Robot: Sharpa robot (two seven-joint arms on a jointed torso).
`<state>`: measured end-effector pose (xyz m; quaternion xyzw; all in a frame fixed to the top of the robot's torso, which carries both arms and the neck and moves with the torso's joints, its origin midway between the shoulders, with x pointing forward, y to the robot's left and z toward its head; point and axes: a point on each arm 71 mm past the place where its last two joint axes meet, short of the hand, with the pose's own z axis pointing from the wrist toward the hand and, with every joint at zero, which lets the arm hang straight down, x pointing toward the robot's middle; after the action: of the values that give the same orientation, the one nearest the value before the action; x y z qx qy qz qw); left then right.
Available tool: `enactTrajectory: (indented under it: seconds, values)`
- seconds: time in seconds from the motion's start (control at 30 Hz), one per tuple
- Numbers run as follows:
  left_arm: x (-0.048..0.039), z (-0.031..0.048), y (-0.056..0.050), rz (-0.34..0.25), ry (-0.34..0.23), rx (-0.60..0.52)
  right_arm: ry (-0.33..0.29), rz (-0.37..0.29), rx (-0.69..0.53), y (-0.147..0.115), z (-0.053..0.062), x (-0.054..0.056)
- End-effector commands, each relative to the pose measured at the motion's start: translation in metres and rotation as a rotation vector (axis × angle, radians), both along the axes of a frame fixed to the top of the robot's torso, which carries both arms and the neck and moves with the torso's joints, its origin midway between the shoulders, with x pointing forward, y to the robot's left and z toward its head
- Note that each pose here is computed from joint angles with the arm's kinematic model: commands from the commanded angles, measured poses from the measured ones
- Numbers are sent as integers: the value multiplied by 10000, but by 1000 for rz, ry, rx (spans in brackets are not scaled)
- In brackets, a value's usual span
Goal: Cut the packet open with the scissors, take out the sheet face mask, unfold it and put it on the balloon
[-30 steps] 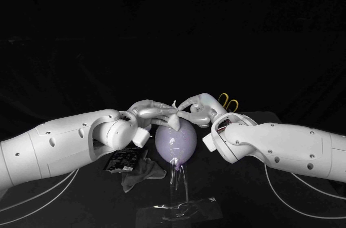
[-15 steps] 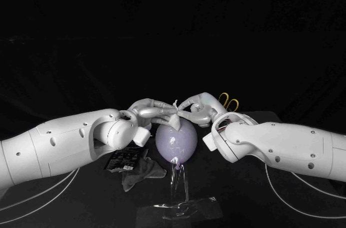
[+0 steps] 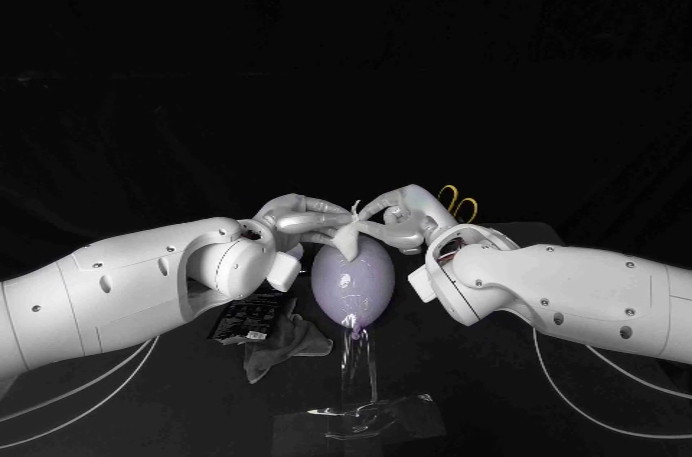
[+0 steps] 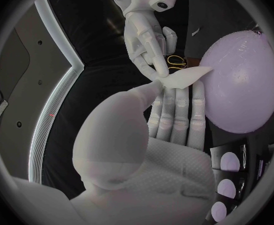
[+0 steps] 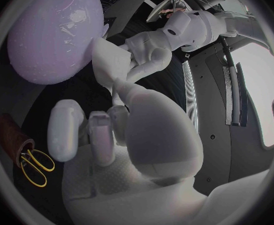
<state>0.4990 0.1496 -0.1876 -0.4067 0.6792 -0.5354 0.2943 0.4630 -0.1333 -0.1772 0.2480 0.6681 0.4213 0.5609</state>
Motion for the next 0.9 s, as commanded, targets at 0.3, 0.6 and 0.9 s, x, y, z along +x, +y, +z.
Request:
enactTrajectory:
  seconds: [0.3, 0.6, 0.9]
  values:
    - [4, 32, 9, 21, -42, 18, -15, 7, -3, -19, 13, -7]
    - [19, 46, 49, 69, -66, 26, -12, 1, -7, -70, 13, -12]
    - [51, 62, 113, 147, -95, 25, -14, -4, -7, -136, 25, -51]
